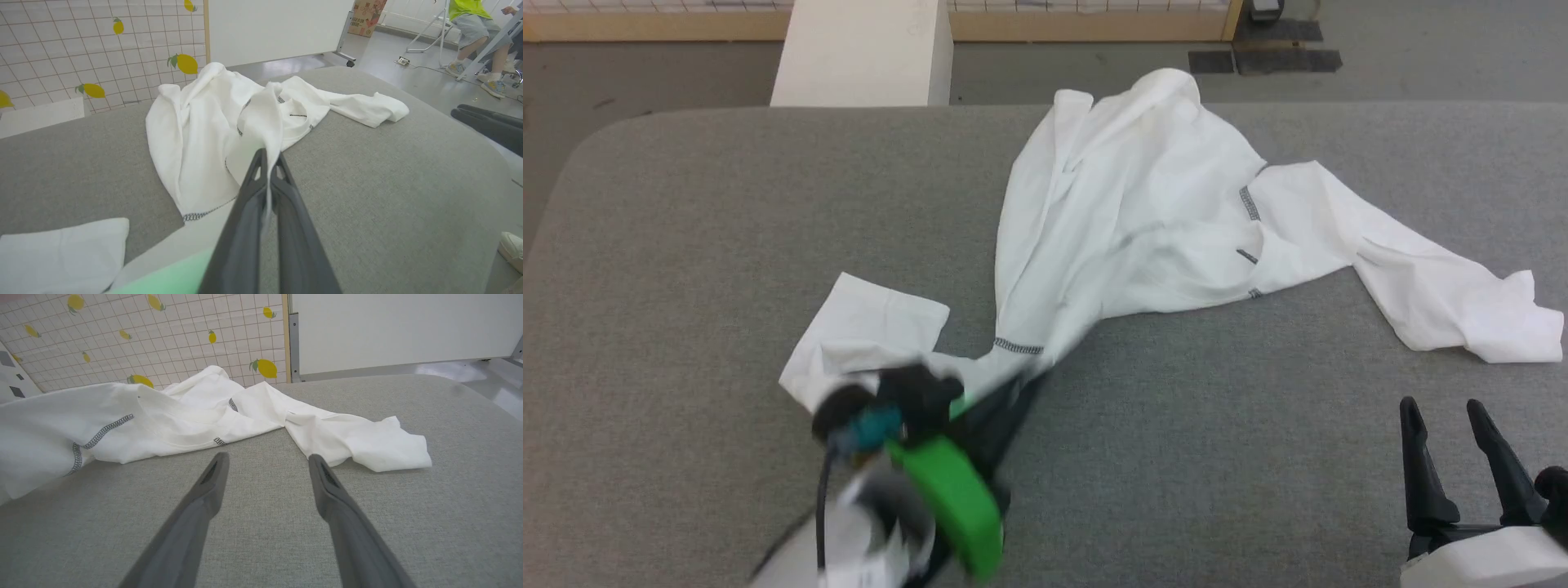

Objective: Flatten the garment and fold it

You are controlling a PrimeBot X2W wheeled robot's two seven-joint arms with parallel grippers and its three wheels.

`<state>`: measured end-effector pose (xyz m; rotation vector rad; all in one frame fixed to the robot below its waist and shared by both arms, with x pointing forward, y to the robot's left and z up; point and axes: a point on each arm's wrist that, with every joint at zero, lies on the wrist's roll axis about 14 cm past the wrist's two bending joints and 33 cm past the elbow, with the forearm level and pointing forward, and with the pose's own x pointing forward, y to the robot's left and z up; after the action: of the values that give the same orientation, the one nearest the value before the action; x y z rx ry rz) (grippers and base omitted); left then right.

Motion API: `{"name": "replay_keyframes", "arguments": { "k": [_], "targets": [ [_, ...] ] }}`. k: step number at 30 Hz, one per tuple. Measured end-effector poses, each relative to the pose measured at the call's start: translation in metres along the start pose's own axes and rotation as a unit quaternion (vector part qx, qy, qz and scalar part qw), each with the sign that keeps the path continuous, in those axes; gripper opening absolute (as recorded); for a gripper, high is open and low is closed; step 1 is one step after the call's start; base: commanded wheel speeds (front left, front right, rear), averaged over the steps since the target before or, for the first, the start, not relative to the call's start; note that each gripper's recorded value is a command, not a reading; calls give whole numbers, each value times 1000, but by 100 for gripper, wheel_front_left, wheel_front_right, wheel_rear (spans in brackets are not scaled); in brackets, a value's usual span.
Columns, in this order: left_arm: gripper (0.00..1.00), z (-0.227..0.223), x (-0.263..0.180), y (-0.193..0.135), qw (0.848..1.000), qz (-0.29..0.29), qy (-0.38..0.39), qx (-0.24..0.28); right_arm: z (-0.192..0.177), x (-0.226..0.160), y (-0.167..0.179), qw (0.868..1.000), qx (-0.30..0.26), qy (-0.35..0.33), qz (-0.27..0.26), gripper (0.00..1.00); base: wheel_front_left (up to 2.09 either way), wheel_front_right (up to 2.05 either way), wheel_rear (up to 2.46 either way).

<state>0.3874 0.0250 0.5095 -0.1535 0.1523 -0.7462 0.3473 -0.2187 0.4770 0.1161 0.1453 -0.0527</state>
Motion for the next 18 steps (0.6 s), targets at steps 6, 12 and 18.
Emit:
{"name": "replay_keyframes", "arguments": {
  "k": [6, 12, 18],
  "targets": [
    [0, -80, -82, -46, 986, -2, 149, -68, 3, -3, 5, 1000, 4, -9, 9, 100, 0, 0, 0],
    [0, -121, -129, -67, 968, 35, 208, -134, -1, -8, 9, 1000, 11, -7, 15, 100, 0, 0, 0],
    [100, -108, -127, -50, 975, 81, 153, -136, -2, -14, 17, 999, 13, -9, 29, 100, 0, 0, 0]
  ]
}}
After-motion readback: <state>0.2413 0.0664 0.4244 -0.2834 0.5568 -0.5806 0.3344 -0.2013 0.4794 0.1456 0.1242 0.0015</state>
